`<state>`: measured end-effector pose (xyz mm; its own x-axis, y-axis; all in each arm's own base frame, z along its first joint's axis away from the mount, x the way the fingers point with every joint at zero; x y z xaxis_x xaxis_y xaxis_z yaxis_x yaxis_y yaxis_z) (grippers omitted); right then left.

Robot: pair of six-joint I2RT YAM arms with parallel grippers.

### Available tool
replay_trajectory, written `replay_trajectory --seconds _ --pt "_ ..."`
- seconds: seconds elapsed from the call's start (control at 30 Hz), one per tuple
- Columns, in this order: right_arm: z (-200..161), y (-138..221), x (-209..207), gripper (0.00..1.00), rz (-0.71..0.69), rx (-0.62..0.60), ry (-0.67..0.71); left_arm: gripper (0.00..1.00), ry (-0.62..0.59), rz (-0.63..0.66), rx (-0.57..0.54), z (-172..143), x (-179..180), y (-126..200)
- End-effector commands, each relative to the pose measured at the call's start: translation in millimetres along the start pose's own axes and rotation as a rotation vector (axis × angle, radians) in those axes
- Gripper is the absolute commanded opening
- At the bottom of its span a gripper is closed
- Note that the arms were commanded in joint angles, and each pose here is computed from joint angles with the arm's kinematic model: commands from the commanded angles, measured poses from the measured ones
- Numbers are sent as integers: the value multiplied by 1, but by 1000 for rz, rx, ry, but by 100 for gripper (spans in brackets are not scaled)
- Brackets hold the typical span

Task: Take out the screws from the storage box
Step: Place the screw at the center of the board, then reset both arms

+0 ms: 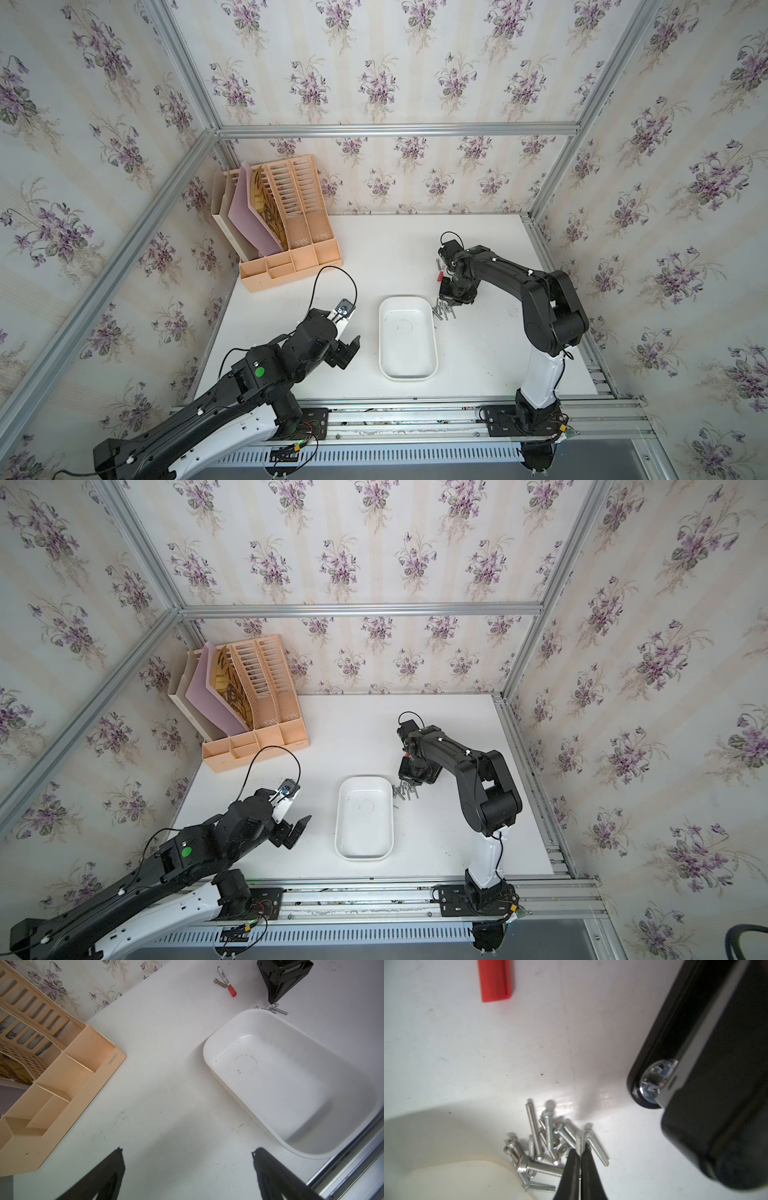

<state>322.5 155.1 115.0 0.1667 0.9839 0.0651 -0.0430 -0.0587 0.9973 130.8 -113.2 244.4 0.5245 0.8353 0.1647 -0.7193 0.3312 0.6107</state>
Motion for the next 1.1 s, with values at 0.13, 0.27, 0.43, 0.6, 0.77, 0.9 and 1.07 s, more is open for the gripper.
replay_trajectory --seconds 0.13,0.27,0.43,0.6,0.77,0.9,1.07 --pt "0 -3 0 20 2 8 51 99 -20 62 -13 6 5 -1" --pt "2 15 1 35 32 -59 45 99 3 148 -23 7 12 -3" --pt "20 71 7 42 66 -260 44 99 32 283 -115 20 28 -6" --pt "48 186 0 42 30 -657 -53 99 203 407 -113 23 66 -26" --pt "53 209 -23 47 -97 -924 -88 99 299 531 -106 18 107 -50" --pt "48 200 -63 47 70 -998 -193 99 318 601 -69 3 127 -78" --pt "14 173 -108 62 14 -1251 -252 99 427 714 -37 -19 161 -97"
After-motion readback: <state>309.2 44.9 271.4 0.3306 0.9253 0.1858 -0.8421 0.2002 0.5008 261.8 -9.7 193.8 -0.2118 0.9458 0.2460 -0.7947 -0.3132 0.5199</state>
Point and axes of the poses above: each gripper's point midway between its finger pads, its own y axis back along the fingers, its own x axis along the line the jaws close on, z = x × y, the point moved 8 cm from there along y, back along the fingers, and after that the axes turned 3 degrees about y, right-handed, at the moved point
